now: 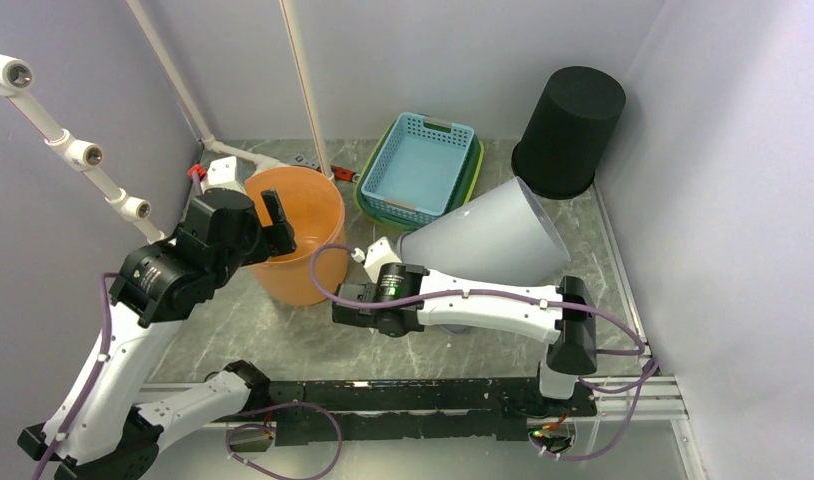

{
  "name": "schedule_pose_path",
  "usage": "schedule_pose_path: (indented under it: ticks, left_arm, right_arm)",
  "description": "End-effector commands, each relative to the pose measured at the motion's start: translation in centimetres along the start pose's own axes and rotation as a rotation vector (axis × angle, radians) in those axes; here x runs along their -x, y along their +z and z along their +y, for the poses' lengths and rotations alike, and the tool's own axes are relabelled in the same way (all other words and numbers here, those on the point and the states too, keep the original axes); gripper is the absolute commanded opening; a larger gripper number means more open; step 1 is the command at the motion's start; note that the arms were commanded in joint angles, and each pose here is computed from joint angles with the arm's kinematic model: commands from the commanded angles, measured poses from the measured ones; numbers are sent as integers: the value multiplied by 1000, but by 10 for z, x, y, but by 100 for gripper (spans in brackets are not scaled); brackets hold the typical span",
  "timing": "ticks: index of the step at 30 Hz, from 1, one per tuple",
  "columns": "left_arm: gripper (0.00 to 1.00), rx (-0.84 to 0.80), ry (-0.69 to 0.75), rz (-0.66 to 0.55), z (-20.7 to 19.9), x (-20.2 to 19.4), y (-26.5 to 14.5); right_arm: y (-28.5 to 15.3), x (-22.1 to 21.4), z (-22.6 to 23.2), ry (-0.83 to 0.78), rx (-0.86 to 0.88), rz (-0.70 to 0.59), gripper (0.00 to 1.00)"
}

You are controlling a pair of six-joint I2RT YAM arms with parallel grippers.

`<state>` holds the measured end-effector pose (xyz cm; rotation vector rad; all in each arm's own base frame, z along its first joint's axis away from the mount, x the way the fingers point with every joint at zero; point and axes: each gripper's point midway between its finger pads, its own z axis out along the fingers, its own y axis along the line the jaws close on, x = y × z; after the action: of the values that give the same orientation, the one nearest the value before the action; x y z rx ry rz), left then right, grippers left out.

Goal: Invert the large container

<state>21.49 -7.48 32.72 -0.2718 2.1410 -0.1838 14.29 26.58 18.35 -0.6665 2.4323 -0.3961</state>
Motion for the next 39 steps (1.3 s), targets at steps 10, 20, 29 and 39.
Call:
schedule_pose_path:
  ticks: [10,20,29,39]
  left_arm:
    - [94,-42,-30,-32,-6,7,-5]
    - [94,-13,-38,-62,2,13,-10]
    - [94,4,-47,-90,10,16,-15]
    - [94,-13,-50,-87,7,14,-15]
  right_arm:
    - [-5,-11,36,-176,0,-24,0]
    - [11,-40,69,-372,27,-24,0]
    - [38,-60,88,-438,33,2,0]
    - [66,-81,106,-508,10,29,0]
